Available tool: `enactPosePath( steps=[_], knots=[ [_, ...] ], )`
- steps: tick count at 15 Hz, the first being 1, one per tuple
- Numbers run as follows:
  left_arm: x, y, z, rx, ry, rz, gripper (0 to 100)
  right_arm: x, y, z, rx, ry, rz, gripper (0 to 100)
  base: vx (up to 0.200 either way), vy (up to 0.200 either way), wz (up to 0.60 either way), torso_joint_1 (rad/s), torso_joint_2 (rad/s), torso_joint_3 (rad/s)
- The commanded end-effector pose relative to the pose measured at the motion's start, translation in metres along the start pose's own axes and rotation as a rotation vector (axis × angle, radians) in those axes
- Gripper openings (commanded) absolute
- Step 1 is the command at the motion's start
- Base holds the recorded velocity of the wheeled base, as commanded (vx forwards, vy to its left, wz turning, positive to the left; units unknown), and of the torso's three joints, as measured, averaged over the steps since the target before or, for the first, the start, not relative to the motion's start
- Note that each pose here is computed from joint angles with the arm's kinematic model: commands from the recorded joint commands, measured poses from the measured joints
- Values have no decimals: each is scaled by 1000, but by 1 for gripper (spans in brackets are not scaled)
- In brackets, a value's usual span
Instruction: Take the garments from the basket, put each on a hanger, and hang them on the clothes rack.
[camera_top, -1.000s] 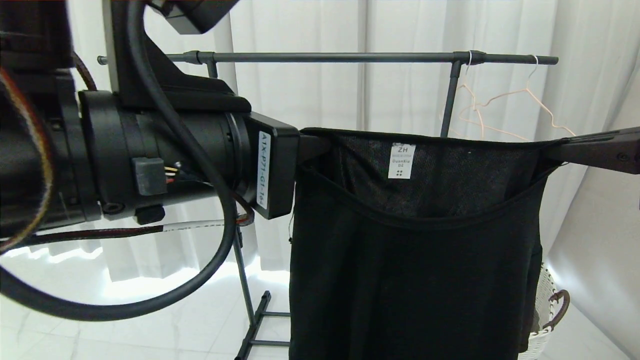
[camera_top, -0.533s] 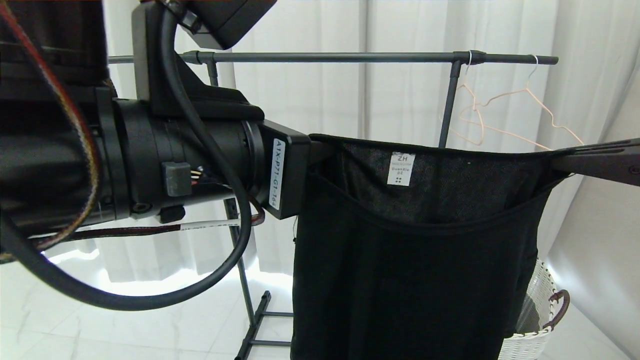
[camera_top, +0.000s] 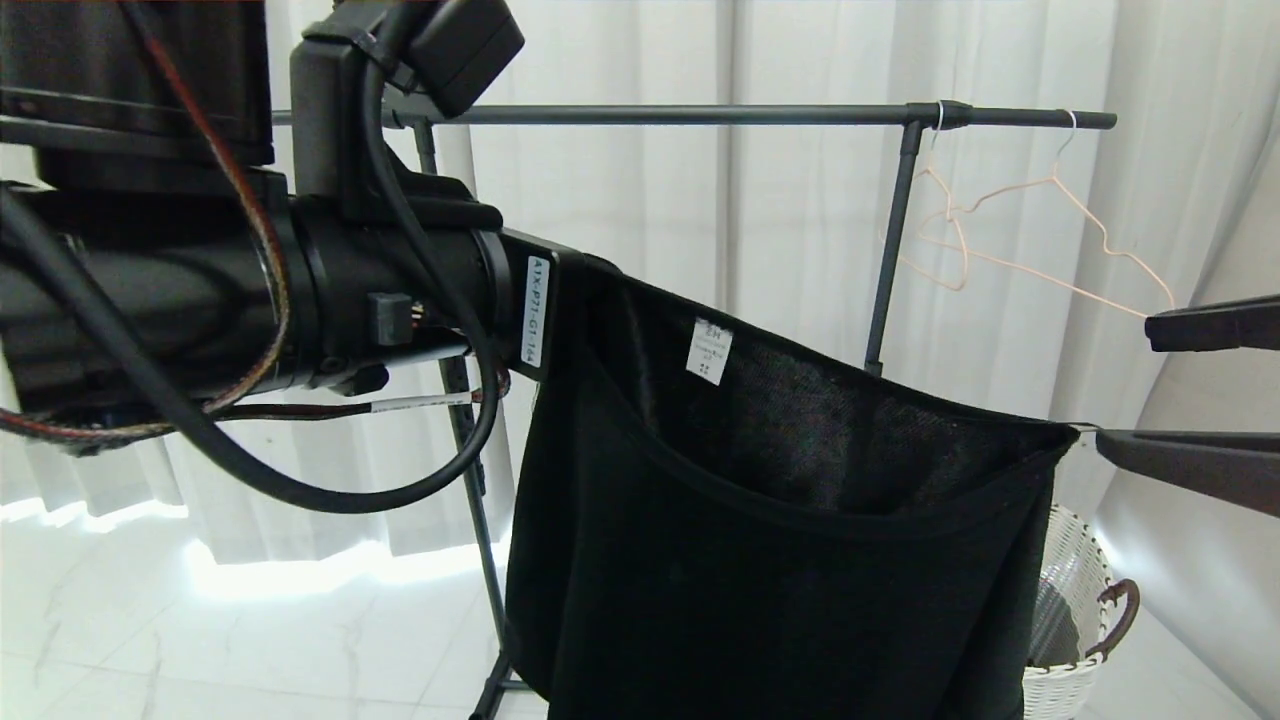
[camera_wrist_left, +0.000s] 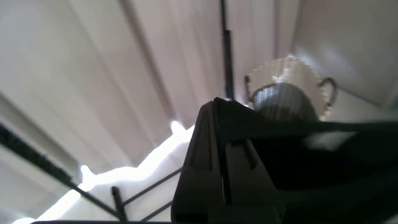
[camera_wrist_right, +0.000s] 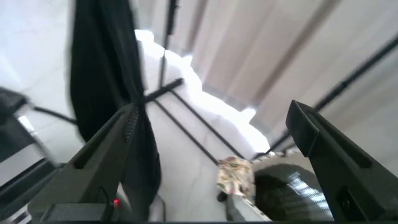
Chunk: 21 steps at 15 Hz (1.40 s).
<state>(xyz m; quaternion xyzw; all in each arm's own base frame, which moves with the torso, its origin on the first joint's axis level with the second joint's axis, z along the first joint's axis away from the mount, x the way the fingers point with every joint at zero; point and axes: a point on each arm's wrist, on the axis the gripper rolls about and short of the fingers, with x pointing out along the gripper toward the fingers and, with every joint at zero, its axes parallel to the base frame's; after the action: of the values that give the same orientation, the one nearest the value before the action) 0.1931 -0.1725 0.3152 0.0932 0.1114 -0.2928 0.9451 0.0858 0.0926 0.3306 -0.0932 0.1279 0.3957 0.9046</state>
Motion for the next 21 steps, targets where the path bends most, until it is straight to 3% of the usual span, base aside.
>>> enactPosePath(
  steps=[1, 6, 7, 10, 11, 14, 18, 21],
  knots=[
    [10, 5, -5, -4, 30, 45, 0, -8, 0, 0, 2, -22, -1, 100, 0, 0, 0, 0, 0, 0],
    [10, 14, -14, -6, 62, 96, 0, -10, -23, -1, 67, -23, -170, 100, 0, 0, 0, 0, 0, 0],
    [10, 19, -15, -9, 69, 133, 0, -12, -34, -5, 93, 8, -275, 100, 0, 0, 0, 0, 0, 0],
    [-11, 50, -39, 89, 156, 342, 0, -23, -69, -25, 163, 219, -612, 100, 0, 0, 0, 0, 0, 0],
    [-33, 73, -59, 112, 212, 419, 0, -31, -89, -38, 154, 358, -764, 100, 0, 0, 0, 0, 0, 0],
    [-54, 90, -79, 74, 255, 504, 0, -33, -102, -55, 142, 443, -852, 100, 0, 0, 0, 0, 0, 0],
    [-60, 96, -96, 43, 306, 548, 0, -19, -110, -80, 126, 438, -914, 100, 0, 0, 0, 0, 0, 0],
    [-60, 94, -105, 48, 284, 552, 0, -17, -111, -84, 89, 387, -952, 100, 0, 0, 0, 0, 0, 0]
  ],
)
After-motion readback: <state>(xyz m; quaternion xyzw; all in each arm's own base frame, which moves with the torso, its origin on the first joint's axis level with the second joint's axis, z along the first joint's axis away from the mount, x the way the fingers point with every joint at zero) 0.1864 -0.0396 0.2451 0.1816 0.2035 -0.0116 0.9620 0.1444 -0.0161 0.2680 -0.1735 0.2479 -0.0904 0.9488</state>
